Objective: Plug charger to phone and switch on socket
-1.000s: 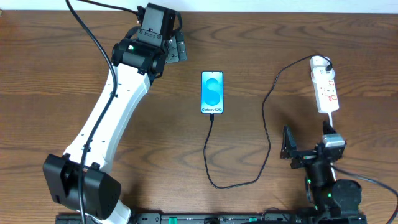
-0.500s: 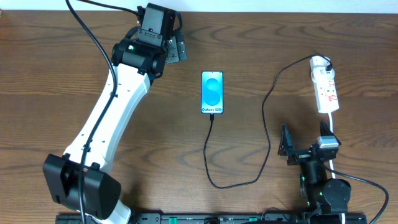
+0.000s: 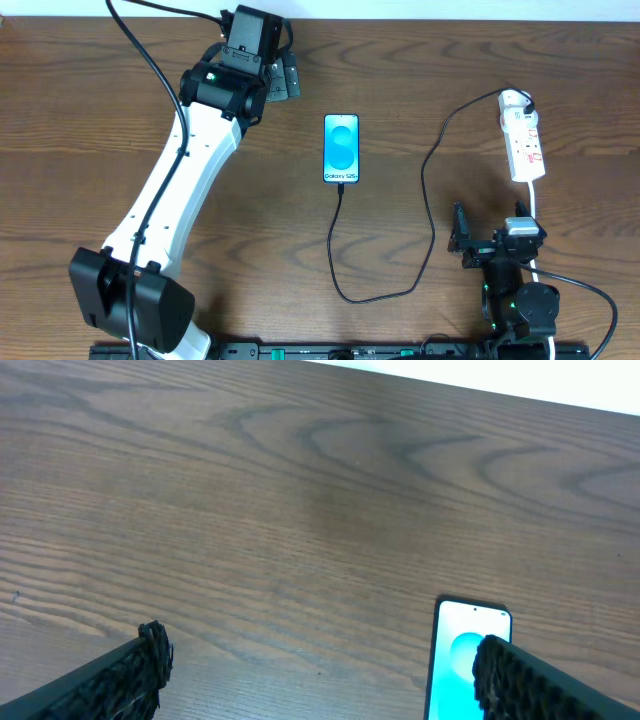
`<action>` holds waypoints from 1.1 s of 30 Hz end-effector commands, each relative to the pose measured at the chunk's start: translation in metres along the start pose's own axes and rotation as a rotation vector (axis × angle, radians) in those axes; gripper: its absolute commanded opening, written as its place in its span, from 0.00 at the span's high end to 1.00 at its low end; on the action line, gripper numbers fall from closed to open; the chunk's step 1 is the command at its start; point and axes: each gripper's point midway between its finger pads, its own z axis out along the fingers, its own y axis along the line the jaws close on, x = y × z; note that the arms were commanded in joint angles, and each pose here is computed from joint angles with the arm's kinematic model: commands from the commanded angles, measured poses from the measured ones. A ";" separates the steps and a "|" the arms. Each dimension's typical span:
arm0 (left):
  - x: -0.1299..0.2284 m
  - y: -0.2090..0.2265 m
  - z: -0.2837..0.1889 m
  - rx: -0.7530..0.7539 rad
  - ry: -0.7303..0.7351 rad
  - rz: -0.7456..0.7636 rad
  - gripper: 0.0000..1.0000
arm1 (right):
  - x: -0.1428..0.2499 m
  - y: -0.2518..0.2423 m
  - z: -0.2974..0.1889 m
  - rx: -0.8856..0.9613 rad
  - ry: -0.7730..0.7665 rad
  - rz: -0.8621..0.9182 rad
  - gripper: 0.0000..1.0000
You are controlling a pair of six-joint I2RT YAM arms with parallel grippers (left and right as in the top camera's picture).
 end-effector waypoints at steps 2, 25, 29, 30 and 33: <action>0.001 0.005 0.003 -0.022 0.001 0.008 0.02 | 0.001 -0.001 0.000 0.009 0.001 -0.018 0.01; 0.000 0.006 0.003 -0.025 0.000 0.009 0.02 | 0.001 -0.001 0.000 0.009 0.000 -0.018 0.01; 0.001 0.006 0.003 -0.025 0.000 0.009 0.02 | 0.001 -0.001 0.000 0.009 0.000 -0.018 0.01; 0.001 0.006 0.003 -0.025 0.000 0.009 0.02 | 0.001 -0.001 0.000 0.009 0.000 -0.018 0.01; 0.010 0.009 0.005 -0.040 0.037 0.020 0.02 | 0.001 -0.001 0.000 0.009 0.000 -0.018 0.01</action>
